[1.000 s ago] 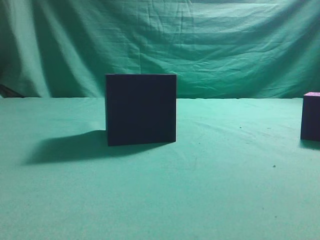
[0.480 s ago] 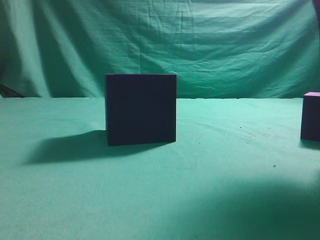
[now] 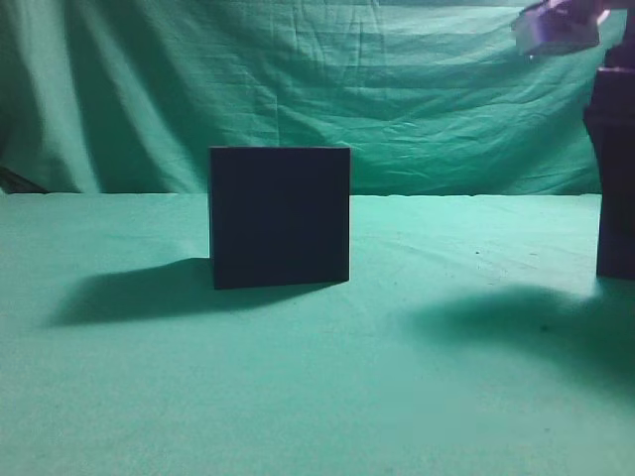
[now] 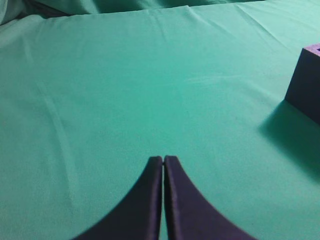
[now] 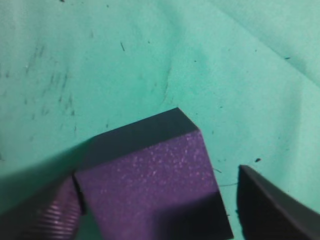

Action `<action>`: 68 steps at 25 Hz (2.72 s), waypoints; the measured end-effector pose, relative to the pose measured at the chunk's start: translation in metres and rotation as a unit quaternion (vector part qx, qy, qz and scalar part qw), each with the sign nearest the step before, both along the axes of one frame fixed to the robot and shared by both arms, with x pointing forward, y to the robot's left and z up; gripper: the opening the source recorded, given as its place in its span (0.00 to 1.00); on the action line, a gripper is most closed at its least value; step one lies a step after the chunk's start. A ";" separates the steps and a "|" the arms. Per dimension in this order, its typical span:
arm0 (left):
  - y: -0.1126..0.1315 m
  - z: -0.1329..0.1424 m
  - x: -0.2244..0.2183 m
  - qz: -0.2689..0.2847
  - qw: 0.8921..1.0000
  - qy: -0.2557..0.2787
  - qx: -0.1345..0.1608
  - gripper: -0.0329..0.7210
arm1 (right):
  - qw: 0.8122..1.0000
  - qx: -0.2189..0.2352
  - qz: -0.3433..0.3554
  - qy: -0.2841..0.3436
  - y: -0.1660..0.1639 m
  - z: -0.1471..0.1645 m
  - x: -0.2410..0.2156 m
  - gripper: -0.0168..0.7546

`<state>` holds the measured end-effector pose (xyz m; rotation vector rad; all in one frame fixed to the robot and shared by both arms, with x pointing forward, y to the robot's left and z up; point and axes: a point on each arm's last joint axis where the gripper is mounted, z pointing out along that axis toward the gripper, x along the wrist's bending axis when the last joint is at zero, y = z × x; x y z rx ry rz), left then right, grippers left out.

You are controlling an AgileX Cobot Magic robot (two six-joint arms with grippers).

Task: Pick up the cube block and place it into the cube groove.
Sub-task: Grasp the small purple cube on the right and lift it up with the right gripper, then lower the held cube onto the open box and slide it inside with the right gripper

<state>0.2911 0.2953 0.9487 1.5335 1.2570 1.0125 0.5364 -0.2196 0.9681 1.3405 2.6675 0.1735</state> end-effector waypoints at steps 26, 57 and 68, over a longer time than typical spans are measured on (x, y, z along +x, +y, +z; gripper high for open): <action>0.000 0.000 0.000 0.000 1.000 0.000 0.000 0.04 | 0.986 0.131 -0.094 -0.035 0.145 0.122 -0.016 0.57; 0.000 0.000 0.000 0.000 1.000 0.000 0.000 0.04 | 0.987 0.083 -0.135 -0.017 0.195 0.064 -0.018 0.57; 0.000 0.000 0.000 0.000 1.000 0.000 0.000 0.04 | 0.994 0.054 -0.093 -0.006 0.194 0.059 -0.020 0.57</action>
